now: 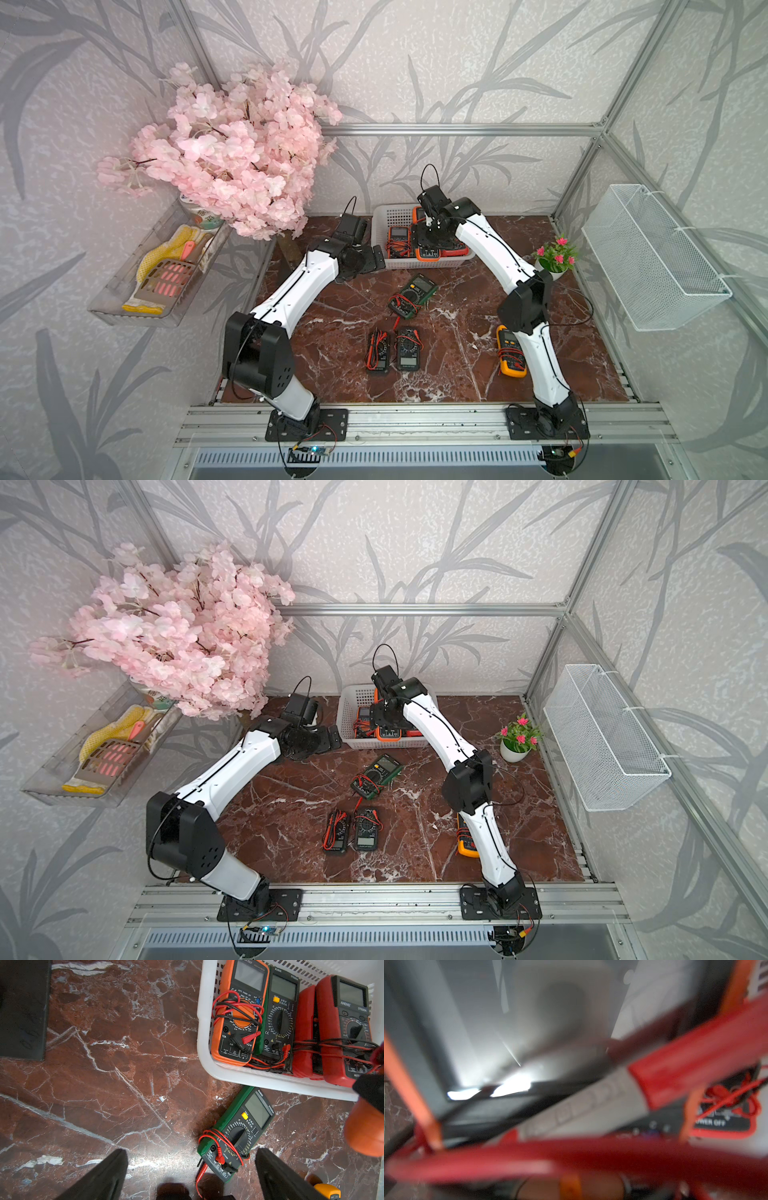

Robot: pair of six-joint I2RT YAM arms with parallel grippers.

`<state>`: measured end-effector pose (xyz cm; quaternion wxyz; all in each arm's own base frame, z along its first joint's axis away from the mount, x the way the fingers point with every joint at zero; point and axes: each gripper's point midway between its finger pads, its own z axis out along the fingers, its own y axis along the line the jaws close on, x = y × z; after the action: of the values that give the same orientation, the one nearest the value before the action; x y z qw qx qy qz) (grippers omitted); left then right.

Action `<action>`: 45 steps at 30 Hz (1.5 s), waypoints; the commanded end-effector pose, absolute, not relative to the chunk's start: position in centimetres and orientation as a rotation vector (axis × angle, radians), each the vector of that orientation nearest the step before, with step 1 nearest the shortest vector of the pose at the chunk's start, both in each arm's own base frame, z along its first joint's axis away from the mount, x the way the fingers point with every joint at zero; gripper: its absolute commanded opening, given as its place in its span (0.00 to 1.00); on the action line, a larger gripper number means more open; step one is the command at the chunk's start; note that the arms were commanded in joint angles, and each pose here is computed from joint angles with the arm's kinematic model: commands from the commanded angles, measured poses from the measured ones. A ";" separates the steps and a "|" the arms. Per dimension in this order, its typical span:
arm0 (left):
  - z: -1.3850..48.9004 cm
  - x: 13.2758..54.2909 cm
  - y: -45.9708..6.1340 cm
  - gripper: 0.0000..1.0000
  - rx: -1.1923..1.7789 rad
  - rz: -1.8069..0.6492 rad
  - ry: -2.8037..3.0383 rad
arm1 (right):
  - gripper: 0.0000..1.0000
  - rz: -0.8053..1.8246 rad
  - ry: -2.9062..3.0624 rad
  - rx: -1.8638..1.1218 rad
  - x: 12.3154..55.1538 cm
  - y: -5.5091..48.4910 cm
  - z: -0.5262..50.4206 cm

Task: Put the multimeter into the basket
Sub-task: Place the multimeter in the basket.

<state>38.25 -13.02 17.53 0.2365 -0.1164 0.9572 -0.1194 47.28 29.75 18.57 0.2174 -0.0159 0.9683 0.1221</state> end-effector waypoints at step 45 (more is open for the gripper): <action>17.7 36.8 -12.2 1.00 -0.333 -0.293 2.662 | 1.00 0.202 2.531 -0.014 55.3 27.9 14.4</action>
<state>37.17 -12.64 16.86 0.2133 -0.1189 0.9637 -0.1083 55.06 28.69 12.48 0.2780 -0.0173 0.9569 0.0819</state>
